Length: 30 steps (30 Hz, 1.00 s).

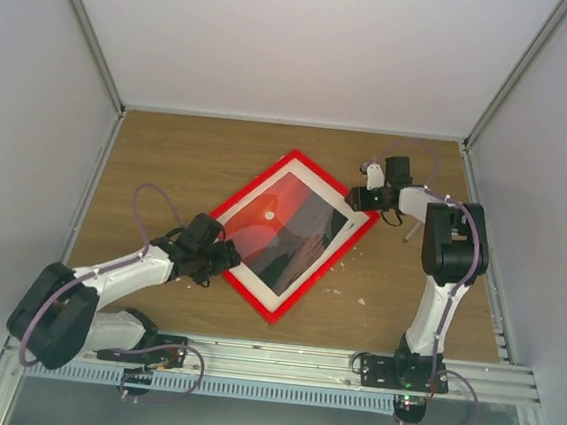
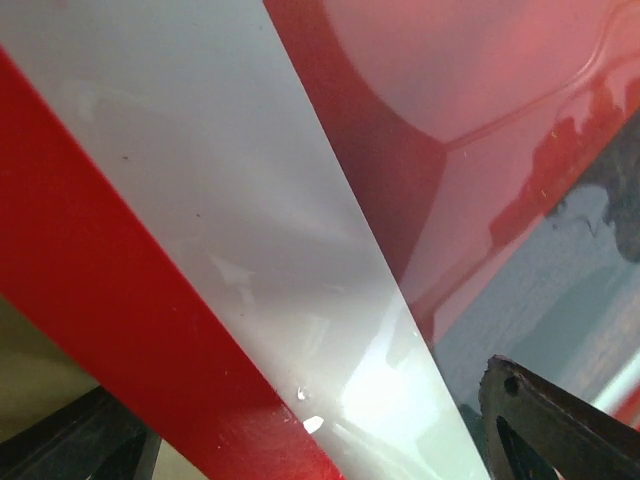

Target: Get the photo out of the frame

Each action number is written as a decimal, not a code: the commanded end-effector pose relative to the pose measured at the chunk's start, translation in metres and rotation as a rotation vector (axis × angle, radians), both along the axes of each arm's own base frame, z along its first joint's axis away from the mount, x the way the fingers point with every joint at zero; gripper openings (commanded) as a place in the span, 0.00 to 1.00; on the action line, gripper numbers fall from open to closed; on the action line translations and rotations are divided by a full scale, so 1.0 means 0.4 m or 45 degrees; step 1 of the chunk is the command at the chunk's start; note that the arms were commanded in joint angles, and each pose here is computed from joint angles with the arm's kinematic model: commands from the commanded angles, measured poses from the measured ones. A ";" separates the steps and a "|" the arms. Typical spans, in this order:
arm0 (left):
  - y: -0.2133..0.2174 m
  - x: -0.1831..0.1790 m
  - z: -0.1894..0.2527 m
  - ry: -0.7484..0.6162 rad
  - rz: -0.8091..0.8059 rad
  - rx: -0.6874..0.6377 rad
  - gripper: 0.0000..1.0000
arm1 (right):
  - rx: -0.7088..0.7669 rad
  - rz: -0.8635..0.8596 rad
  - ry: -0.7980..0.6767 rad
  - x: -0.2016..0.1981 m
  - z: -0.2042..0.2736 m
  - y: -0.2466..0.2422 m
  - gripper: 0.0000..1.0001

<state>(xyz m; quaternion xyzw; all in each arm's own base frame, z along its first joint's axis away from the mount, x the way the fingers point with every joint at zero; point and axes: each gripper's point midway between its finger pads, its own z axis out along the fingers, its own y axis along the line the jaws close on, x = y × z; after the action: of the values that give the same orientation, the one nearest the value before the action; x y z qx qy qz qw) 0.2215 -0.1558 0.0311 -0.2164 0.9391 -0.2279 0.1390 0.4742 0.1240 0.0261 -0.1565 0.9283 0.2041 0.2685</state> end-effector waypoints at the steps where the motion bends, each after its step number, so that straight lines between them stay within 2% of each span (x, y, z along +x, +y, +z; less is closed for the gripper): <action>1: 0.022 0.042 -0.064 -0.008 -0.111 0.203 0.86 | 0.065 -0.065 0.346 -0.202 -0.093 0.021 0.52; 6: -0.007 0.144 -0.086 0.002 -0.219 0.321 0.86 | 0.110 -0.184 0.385 -0.299 -0.083 0.004 0.51; 14: -0.053 0.344 -0.049 -0.107 -0.308 0.359 0.85 | 0.161 -0.296 0.367 -0.395 -0.045 -0.015 0.51; 16: -0.058 0.369 -0.042 -0.119 -0.331 0.373 0.86 | 0.159 -0.322 0.361 -0.418 -0.044 -0.023 0.52; 21: -0.026 0.348 -0.017 -0.116 -0.291 0.416 0.88 | 0.086 -0.393 0.279 -0.417 -0.025 -0.060 0.60; 25: 0.035 0.287 -0.024 -0.060 -0.227 0.495 0.89 | 0.039 -0.439 0.199 -0.401 0.012 -0.082 0.73; 30: 0.073 0.223 -0.023 -0.041 -0.199 0.515 0.91 | 0.017 -0.442 0.146 -0.396 0.038 -0.082 0.82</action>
<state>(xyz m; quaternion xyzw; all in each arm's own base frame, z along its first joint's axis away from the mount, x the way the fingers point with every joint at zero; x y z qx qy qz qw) 0.3344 -0.1325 0.0253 -0.0978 0.9745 -0.0486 0.1959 0.3211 0.0897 0.0373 0.0183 0.9529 0.1755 0.2469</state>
